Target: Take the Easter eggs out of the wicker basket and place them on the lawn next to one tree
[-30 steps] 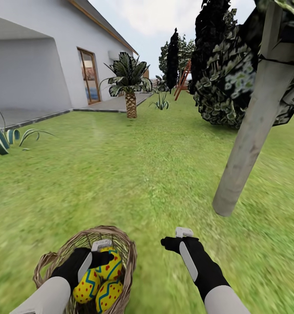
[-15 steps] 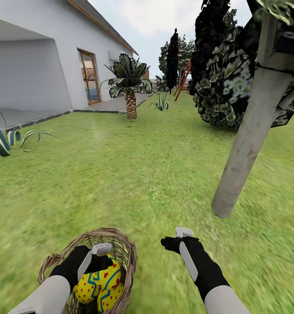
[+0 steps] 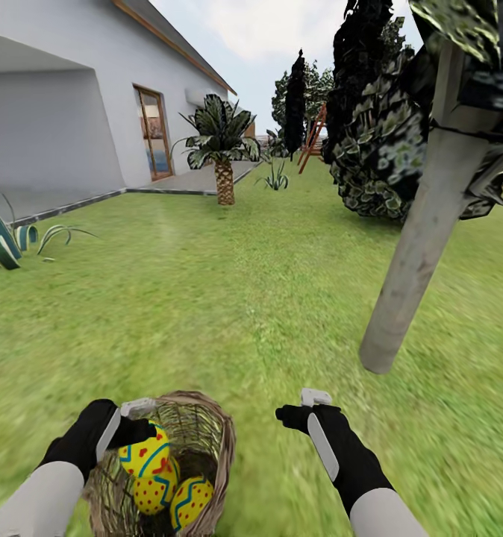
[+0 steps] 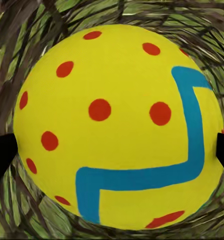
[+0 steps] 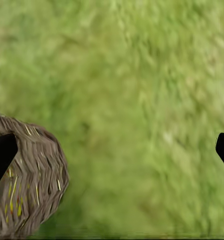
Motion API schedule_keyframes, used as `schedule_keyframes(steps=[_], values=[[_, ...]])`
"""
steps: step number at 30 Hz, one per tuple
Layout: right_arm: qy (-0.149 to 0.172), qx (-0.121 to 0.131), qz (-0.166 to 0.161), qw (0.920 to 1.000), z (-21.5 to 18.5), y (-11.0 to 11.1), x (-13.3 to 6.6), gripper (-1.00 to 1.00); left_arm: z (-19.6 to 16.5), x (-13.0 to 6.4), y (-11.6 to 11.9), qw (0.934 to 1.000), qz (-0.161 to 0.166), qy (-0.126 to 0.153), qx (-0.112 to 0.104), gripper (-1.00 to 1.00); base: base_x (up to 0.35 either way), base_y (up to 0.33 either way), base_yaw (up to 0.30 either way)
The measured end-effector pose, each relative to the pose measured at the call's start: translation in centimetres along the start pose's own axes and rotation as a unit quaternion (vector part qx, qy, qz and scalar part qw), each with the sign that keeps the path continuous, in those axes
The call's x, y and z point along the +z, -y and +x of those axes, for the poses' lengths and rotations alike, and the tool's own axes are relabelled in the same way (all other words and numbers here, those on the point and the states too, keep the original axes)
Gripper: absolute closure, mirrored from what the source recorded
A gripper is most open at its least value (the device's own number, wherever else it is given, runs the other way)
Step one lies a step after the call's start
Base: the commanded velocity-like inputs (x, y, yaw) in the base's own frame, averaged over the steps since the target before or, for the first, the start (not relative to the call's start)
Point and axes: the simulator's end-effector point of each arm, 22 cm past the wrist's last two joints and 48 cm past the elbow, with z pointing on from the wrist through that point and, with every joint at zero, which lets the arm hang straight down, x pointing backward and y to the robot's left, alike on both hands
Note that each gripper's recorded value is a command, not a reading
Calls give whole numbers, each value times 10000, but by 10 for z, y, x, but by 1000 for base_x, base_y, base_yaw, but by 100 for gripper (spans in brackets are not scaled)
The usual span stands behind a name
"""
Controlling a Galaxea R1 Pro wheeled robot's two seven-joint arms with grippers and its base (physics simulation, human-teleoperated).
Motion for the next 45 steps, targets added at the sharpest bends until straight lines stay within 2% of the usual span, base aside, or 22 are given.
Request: schedule_keyframes(steps=[2,6,8,10,11,12,14,17,20,22,23,25,26,29,33,34,38,45], values=[[2,-1,1,10000,-3,-1,-3,-100,-10,-14,4,10000,75,-16,-23,100,-101,0,0],[2,0,0,10000,-9,-3,-10,-100,-31,-42,39,9960,887,91,1,100,-17,0,0],[1,0,0,10000,-12,-4,-13,-100,-34,-50,46,9941,1078,90,-8,100,-2,0,0],[1,0,-6,10000,-16,-5,-16,-100,-39,-57,44,9925,1217,106,-57,100,0,0,0],[1,0,-7,10000,-17,-6,-17,-100,-42,-63,44,9900,1402,130,-94,100,0,0,0],[1,0,-8,10000,-19,-7,-19,-100,-48,-74,43,9849,1718,180,-131,100,0,0,0],[1,0,-8,10000,-22,-8,-22,-100,-56,-92,37,9769,2116,233,-168,100,0,0,0],[0,0,-8,10000,-26,-9,-26,-100,-63,-109,14,9749,2199,245,-261,100,0,0,0],[-1,0,-8,10000,-30,-11,-31,-100,-71,-120,3,9738,2216,313,-395,100,0,0,0],[-1,0,-8,10000,-33,-12,-34,-100,-77,-131,5,9680,2432,383,-480,100,0,0,0],[-1,0,-8,10000,-35,-12,-36,-100,-81,-139,8,9623,2642,421,-499,100,0,0,0],[-1,1,-7,10000,-38,-13,-39,-100,-87,-162,20,9453,3187,500,-486,100,0,0,0],[-1,5,-7,10000,-39,-13,-40,-100,-91,-178,26,9323,3546,562,-449,100,0,0,0],[1,8,-6,10000,-44,-15,-45,-100,-96,-213,42,9016,4262,647,-350,100,0,0,0],[95,21,-5,10000,-53,-17,-51,-100,-99,-244,57,8723,4831,724,-232,100,0,0,0],[100,22,-5,9999,-55,-17,-52,-100,-99,-252,62,8625,5002,736,-210,100,0,0,0],[103,23,-4,9999,-61,-19,-58,-100,-100,-286,73,8264,5541,986,185,100,0,0,0],[107,24,-4,9999,-71,-22,-69,-100,-104,-298,73,8270,5524,1017,244,100,0,0,0]])
